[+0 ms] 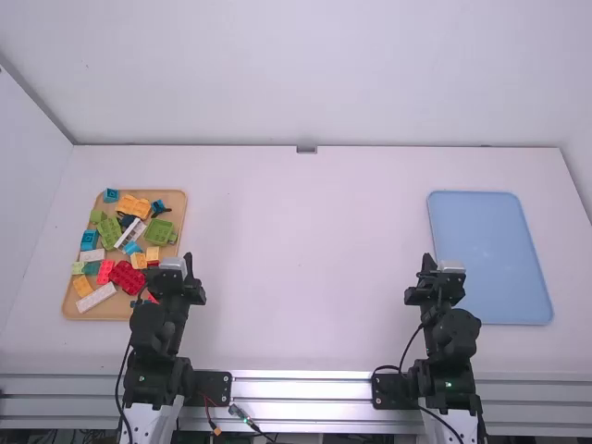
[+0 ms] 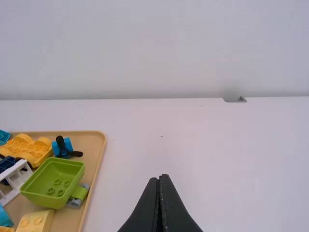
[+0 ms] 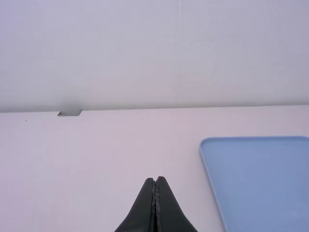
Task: Assemble lego blocks to make yellow taxi
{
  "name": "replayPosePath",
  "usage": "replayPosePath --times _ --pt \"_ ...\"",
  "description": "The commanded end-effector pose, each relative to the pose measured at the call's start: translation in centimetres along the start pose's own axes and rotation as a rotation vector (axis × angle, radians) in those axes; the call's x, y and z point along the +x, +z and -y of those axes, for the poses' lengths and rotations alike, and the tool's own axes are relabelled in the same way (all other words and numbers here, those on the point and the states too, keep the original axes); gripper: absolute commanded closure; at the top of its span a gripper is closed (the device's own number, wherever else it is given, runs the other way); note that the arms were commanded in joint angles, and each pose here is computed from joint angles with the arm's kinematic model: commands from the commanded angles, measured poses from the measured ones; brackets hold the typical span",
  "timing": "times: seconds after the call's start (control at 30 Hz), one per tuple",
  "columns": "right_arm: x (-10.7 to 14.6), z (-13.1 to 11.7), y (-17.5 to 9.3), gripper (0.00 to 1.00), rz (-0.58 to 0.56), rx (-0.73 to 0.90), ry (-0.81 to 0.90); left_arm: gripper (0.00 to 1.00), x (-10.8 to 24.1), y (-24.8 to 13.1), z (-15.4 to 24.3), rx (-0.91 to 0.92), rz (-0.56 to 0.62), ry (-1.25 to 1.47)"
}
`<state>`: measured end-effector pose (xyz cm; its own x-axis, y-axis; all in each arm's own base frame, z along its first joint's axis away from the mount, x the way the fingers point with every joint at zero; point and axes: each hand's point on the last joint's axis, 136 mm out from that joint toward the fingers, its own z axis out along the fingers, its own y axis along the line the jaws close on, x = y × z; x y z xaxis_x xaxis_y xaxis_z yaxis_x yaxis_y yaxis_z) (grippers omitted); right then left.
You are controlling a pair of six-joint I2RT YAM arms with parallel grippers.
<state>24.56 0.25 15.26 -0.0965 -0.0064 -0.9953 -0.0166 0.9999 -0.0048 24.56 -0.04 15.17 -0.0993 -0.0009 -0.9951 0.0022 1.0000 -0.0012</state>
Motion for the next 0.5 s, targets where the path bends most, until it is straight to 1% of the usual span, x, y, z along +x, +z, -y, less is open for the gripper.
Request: replayPosePath --times 0.0,0.27,0.47 --pt "0.0 0.0 0.0 1.0 -0.001 0.0 0.0 1.0 0.0 0.0 0.0 0.0 0.0 0.0" --pt "-0.4 0.0 0.0 0.97 0.002 0.0 -0.005 0.97 -0.3 0.0 0.0 0.0 0.002 0.001" --pt "-1.5 0.0 0.1 0.91 -0.011 -0.002 -0.016 0.91 -1.1 0.0 0.0 0.0 -0.01 0.005"
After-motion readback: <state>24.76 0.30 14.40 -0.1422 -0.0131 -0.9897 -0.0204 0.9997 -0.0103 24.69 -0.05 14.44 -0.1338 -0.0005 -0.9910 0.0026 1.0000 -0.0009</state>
